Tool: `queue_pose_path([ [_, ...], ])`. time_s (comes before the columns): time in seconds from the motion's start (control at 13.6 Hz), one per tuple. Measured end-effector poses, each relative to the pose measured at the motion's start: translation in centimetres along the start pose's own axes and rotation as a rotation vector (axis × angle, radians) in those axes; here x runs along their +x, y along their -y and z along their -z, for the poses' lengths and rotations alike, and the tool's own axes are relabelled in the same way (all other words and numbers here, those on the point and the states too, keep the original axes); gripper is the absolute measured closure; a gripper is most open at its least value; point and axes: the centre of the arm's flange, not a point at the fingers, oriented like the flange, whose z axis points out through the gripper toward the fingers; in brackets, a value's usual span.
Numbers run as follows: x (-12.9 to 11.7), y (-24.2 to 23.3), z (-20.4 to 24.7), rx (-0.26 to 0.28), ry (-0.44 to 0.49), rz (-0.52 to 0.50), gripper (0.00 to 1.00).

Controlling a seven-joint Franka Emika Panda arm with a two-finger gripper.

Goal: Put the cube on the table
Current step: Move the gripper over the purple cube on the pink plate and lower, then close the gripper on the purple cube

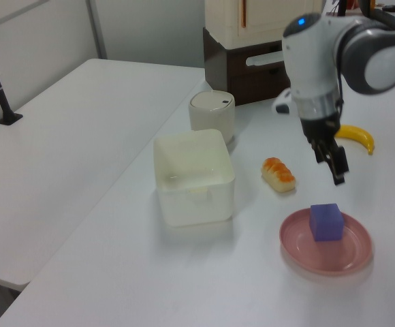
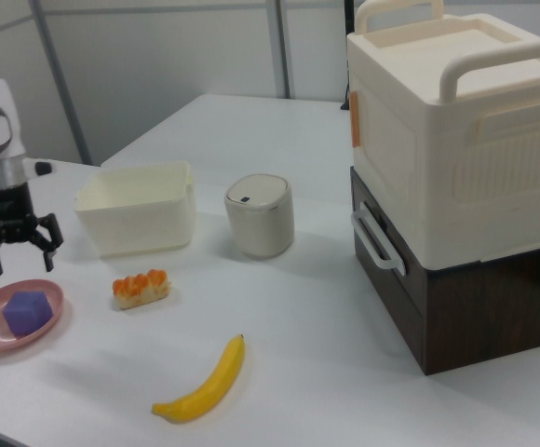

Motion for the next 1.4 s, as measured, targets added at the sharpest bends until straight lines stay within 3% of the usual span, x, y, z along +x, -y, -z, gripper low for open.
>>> queue_pose_path([
  [0.59,3.4,3.3,-7.4,-0.027,-0.004,-0.094,0.02],
  [0.74,3.6,3.4,-8.0,-0.028,0.005,-0.102,0.07],
  [1.03,3.5,3.4,-7.6,-0.028,0.003,-0.108,0.44],
  [1.4,2.1,2.8,-4.4,-0.021,0.024,-0.12,0.44],
])
